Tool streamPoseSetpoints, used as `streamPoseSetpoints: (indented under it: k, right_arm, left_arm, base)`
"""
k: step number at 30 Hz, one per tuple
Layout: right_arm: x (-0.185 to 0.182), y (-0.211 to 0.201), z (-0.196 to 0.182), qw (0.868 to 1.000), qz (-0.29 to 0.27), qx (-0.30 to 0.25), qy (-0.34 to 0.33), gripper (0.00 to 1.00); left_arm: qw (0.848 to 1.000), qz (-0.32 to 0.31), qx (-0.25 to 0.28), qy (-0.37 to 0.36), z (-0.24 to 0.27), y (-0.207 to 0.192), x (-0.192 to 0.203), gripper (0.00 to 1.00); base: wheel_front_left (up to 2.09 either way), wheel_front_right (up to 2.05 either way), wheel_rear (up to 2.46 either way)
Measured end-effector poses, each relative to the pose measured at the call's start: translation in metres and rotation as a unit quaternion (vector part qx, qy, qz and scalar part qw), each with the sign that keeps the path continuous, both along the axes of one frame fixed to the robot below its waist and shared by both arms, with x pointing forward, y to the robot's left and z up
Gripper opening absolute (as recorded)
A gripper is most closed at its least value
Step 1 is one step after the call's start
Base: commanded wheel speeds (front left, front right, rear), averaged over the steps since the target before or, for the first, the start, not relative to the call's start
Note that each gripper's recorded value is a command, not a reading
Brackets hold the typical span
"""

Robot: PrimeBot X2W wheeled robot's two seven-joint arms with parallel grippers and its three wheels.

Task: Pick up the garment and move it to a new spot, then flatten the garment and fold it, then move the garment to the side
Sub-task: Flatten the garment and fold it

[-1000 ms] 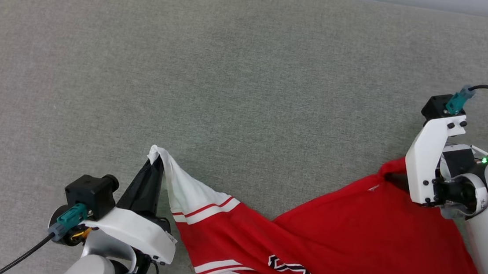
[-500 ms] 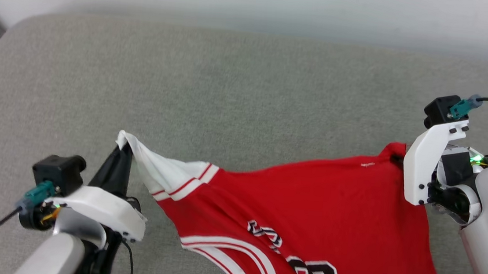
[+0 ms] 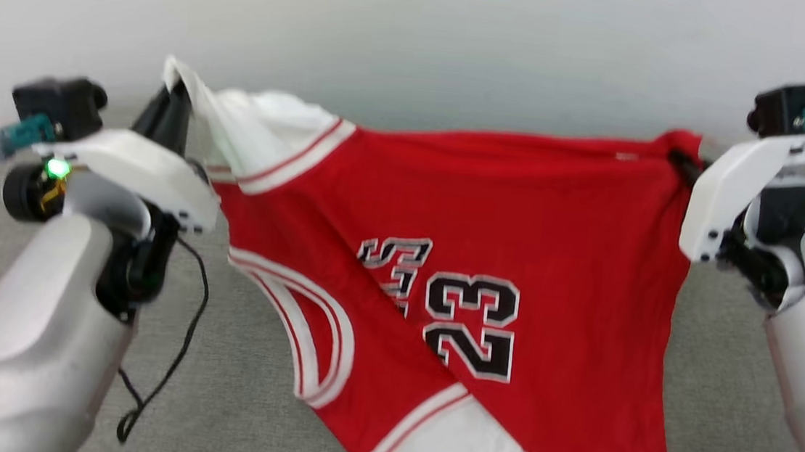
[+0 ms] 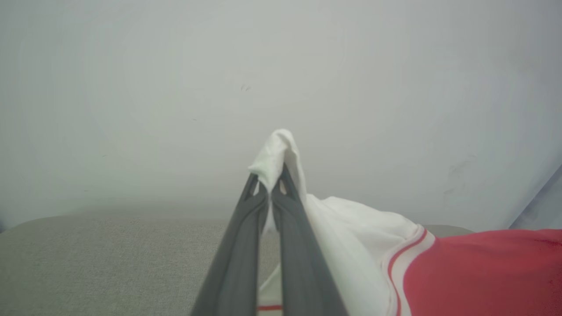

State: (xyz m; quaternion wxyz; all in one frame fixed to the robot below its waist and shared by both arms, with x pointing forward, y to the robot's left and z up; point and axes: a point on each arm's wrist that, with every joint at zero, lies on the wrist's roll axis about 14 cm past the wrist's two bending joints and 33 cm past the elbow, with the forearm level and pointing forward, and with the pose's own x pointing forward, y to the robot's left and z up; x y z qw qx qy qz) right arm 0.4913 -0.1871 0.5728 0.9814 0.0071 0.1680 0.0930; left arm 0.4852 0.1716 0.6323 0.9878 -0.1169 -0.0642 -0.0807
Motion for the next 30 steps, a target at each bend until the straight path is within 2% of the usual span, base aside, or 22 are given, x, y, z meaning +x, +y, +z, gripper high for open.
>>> streamPoseSetpoints:
  k: [9, 17, 24, 30]
  right_arm:
    - [0.049, -0.017, 0.074, 0.994, -0.027, -0.004, -0.109, 0.00]
    - [0.099, -0.025, 0.117, 0.984, -0.043, -0.007, -0.174, 0.00]
    - [0.145, -0.026, 0.133, 0.975, -0.050, -0.009, -0.215, 0.00]
    - [0.184, -0.023, 0.116, 0.973, -0.048, -0.010, -0.225, 0.00]
  left_arm:
    - [0.995, -0.001, 0.039, -0.095, 0.084, -0.008, 0.061, 0.00]
    - [0.984, 0.010, 0.068, -0.163, 0.141, -0.006, 0.111, 0.00]
    - [0.979, 0.019, 0.054, -0.195, 0.159, 0.000, 0.156, 0.00]
    - [0.981, 0.027, 0.051, -0.184, 0.129, 0.005, 0.200, 0.00]
  base:
    - [0.00, 0.00, 0.00]
    - [0.00, 0.00, 0.00]
    - [0.00, 0.00, 0.00]
    - [0.00, 0.00, 0.00]
